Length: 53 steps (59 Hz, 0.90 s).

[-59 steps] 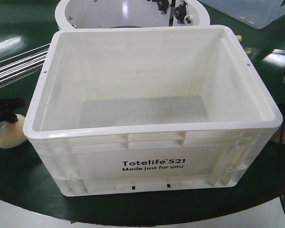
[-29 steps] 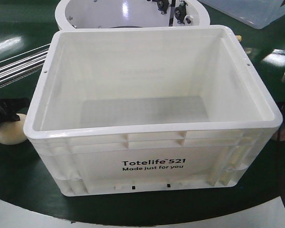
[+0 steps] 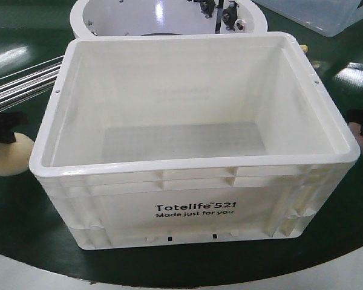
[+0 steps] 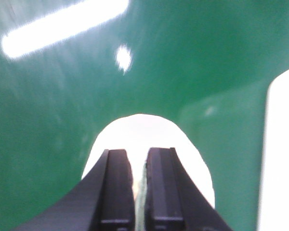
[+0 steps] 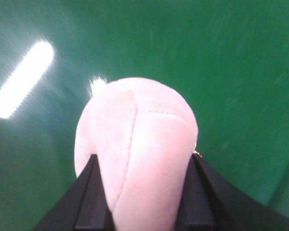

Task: Place moving items into box and shelve
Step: 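Lift both balls over the crate and release them inside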

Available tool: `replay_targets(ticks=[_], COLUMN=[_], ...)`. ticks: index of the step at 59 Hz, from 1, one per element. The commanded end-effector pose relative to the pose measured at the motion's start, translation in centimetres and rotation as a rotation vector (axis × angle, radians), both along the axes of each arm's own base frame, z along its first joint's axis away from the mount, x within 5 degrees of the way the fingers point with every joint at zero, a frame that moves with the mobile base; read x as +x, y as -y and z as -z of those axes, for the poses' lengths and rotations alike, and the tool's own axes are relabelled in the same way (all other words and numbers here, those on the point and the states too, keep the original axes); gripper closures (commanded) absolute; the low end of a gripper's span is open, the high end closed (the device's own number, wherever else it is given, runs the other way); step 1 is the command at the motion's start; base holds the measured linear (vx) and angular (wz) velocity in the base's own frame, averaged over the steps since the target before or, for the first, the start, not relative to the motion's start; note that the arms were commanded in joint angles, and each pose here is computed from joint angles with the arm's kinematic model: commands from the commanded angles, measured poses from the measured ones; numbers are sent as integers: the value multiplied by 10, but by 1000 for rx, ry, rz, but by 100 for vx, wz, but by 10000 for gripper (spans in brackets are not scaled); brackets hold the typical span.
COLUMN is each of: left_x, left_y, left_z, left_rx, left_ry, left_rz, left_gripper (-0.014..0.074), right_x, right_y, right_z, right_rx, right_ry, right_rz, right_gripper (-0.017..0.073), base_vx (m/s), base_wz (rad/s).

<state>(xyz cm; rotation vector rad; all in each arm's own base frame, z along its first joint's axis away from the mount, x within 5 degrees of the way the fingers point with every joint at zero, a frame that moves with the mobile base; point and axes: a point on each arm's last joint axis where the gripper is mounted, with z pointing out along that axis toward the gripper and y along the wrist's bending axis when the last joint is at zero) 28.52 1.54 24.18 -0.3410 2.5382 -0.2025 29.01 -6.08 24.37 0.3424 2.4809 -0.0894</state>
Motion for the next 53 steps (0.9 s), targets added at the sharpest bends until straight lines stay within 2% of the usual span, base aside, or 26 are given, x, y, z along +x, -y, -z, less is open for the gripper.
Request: replay_targets(ticks=[1,11,16,21,27,32,43,47,53], left_x=[-9,-36,-51,-66,-81,-86,-85,-81,-70], left_y=[2,4,6,9,20,33,64,76,95], left_z=[-44,-88,-107,-125,-146,-163,-203,-206,-196], left_rx=[4,22,10,-30,-118,-175,-314,-357,-422], left_ry=[201,389,480,570,659,707,809,802,730], left_rz=[-15,-18,-32,-44,-29,46,252,329,431], left_gripper=[597,597,597,597,597,597,597,597,597], right_x=[-10,-33,-45,-54,-61,-61,-57,-56,-54], right_y=[-1,-6,-8,-11,-24,-42,-107,-128,-158], right_z=[-51,-104,-132,-158,-185,-200,-203,-198,-189], right_rx=[-61,-127,-144,-146,-115,-78,-19,20,54], right_ry=[224,419,512,599,696,746,772,758,724], right_rz=[-11,-33,-30,-26,-56,-128,-416,-496,-605], right_gripper=[568,568,567,566,566,566,566,566,566], base_vx=[0,0,0,0,0,0,0,0,0], base_wz=[0,0,0,0,0,0,0,0,0])
